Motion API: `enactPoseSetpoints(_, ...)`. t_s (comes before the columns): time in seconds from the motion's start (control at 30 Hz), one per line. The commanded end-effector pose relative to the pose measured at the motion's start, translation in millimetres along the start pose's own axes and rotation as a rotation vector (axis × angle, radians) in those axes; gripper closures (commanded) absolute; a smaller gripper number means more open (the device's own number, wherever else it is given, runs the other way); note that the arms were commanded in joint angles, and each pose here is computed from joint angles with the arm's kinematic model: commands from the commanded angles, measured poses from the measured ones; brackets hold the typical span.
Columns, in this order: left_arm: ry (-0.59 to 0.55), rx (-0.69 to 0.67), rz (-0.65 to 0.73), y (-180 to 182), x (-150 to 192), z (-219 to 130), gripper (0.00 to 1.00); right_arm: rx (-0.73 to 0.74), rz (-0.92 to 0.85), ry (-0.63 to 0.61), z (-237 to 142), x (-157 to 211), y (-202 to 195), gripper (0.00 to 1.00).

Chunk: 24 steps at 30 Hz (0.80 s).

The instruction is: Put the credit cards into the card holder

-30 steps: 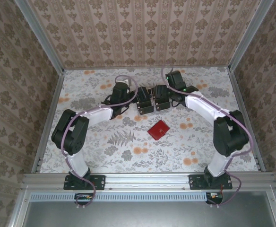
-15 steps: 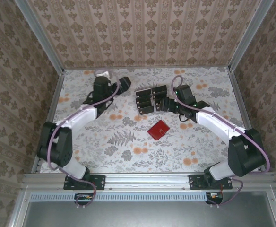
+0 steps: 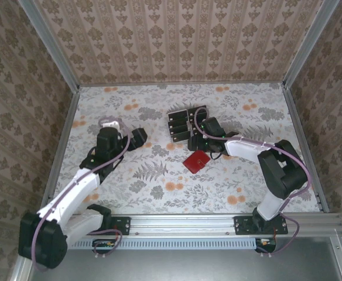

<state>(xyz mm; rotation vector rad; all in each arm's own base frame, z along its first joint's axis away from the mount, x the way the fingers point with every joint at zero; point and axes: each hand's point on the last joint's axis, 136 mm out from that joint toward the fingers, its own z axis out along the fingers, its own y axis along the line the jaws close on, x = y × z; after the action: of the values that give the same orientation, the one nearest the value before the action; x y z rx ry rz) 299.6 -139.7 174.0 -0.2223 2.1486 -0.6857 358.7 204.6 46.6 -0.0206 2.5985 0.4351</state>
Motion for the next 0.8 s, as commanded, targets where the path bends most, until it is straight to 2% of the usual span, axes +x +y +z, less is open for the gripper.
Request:
enactPoseSetpoints(0.0,0.009,-0.065,-0.037,21.4,21.1,-12.2,0.0,-0.03,-0.034,0.032,11.0,11.5,19.5,0.18)
enactPoseSetpoints(0.2,0.012,-0.095,-0.052,35.7,37.4,-29.0,0.0,-0.053,-0.101,0.093,22.3,45.2,48.8,0.19)
enactPoseSetpoints(0.5,0.05,-0.121,-0.044,40.9,48.2,-38.2,0.0,-0.137,-0.161,0.118,20.3,77.3,109.4,0.2)
enactPoseSetpoints(0.6,0.057,-0.128,-0.047,43.9,51.7,-38.5,0.0,-0.148,-0.2,0.108,13.5,75.5,128.9,0.2)
enactPoseSetpoints(0.77,0.059,-0.131,-0.05,46.1,54.2,-37.2,0.0,-0.102,-0.212,0.039,-13.7,52.9,136.4,0.17)
